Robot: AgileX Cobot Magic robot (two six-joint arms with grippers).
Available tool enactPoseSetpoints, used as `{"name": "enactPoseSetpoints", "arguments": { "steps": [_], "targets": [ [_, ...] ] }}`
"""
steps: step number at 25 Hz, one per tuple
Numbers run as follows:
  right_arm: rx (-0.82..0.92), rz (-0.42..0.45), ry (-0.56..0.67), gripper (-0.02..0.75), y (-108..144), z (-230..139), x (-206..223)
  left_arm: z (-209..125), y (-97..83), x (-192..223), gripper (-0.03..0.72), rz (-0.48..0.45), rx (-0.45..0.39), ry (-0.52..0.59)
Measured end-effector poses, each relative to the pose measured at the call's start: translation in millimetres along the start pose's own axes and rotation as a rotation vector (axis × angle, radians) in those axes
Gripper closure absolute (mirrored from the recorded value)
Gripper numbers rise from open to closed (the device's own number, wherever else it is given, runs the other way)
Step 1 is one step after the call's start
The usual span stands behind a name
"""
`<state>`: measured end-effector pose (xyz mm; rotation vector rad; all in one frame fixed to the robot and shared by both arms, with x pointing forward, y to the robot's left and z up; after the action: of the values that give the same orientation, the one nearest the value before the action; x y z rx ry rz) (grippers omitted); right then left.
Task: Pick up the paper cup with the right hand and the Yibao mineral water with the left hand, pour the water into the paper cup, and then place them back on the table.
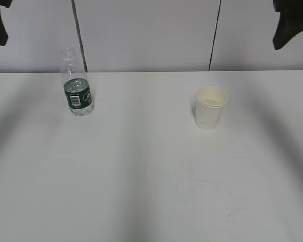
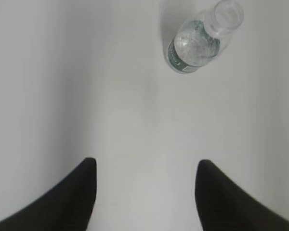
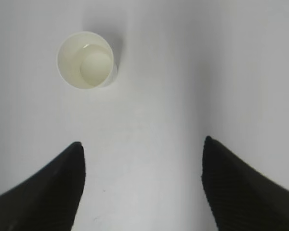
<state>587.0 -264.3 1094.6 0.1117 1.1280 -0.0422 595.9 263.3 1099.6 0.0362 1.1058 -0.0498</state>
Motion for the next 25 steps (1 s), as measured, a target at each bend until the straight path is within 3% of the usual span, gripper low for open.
{"name": "enactPoseSetpoints", "arguments": {
  "steps": [6, 15, 25],
  "targets": [
    [0.011, 0.041, -0.035, 0.152, -8, -55, -42, -59, 8.2, -44, 0.282, 0.005, -0.009, -0.028],
    [0.017, 0.096, -0.167, 0.152, -25, -149, -97, -150, 12.8, -74, 0.282, 0.003, -0.010, -0.070],
    [0.001, 0.082, -0.277, 0.153, -48, -232, -98, -239, 20.1, -93, 0.282, 0.018, -0.009, -0.214]
  ]
}}
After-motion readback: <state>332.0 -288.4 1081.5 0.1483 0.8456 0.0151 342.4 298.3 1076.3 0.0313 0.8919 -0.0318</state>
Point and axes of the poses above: a point on each arm's last joint axis where the gripper is mounted, x pointing out along that axis toward the gripper, y along the wrist's bending axis when the last joint is at zero, z = x × y, the point moved 6 cm from there along x, pointing out along that axis toward the gripper, and after that the axes turned 4 degrees about x, right-handed, at the moved point
